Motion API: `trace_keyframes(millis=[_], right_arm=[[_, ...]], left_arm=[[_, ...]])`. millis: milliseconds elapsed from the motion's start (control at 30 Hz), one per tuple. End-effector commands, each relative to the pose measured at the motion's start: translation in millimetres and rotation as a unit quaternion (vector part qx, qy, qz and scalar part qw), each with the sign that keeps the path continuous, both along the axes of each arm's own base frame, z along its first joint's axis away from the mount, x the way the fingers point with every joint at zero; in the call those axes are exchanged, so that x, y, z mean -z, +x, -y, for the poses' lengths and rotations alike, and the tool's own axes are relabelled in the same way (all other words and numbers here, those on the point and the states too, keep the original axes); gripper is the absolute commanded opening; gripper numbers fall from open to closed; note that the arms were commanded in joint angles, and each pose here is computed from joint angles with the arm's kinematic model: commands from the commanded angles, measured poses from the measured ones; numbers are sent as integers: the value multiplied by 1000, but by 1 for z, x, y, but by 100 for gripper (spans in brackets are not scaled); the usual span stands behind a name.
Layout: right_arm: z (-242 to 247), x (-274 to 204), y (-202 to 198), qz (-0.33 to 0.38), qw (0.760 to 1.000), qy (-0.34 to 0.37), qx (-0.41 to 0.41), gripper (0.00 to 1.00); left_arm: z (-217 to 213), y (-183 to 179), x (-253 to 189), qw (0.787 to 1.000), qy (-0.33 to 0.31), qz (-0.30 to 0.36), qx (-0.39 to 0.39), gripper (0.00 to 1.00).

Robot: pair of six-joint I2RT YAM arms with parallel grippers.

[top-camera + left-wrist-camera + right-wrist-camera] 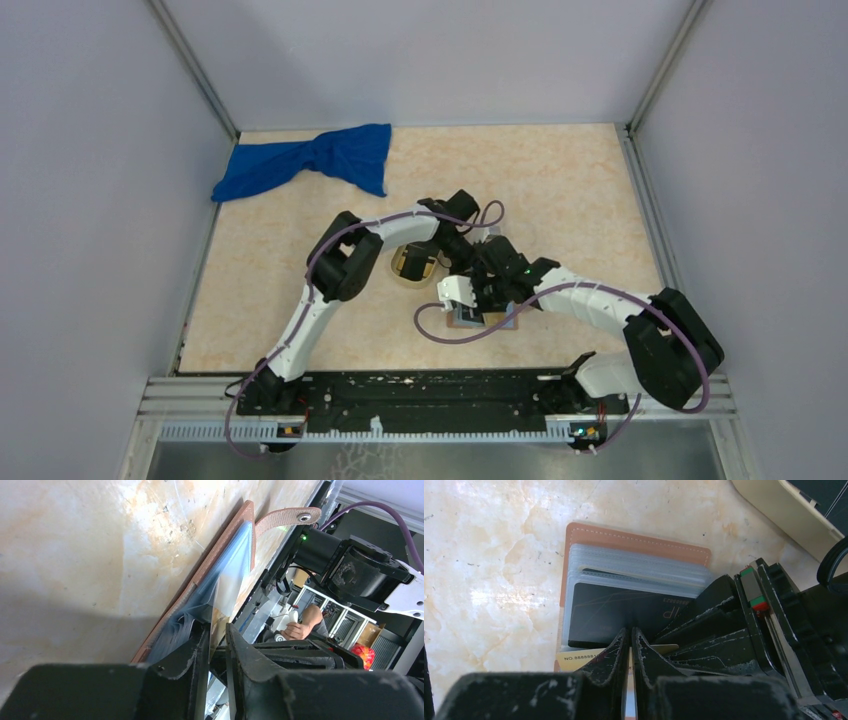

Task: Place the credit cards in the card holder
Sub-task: Insert the credit card into the card holder.

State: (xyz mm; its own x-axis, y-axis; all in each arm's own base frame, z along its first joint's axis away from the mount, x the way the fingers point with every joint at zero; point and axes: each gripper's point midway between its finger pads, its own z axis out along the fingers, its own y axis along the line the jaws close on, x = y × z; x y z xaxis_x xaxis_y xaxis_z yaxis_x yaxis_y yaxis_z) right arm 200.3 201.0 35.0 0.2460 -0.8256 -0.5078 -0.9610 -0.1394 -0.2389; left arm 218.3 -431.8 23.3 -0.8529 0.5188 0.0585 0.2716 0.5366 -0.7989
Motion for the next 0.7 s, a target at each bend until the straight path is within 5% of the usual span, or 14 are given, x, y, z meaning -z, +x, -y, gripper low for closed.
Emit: trace_keyframes(millis=[0, 667], right_arm=[[31, 15, -5, -25, 998, -56, 29, 6], [60, 18, -2, -66, 994, -63, 64, 6]], left_arm=[[-51, -1, 87, 987, 151, 45, 9, 28], [-45, 22, 58, 987, 121, 100, -43, 32]])
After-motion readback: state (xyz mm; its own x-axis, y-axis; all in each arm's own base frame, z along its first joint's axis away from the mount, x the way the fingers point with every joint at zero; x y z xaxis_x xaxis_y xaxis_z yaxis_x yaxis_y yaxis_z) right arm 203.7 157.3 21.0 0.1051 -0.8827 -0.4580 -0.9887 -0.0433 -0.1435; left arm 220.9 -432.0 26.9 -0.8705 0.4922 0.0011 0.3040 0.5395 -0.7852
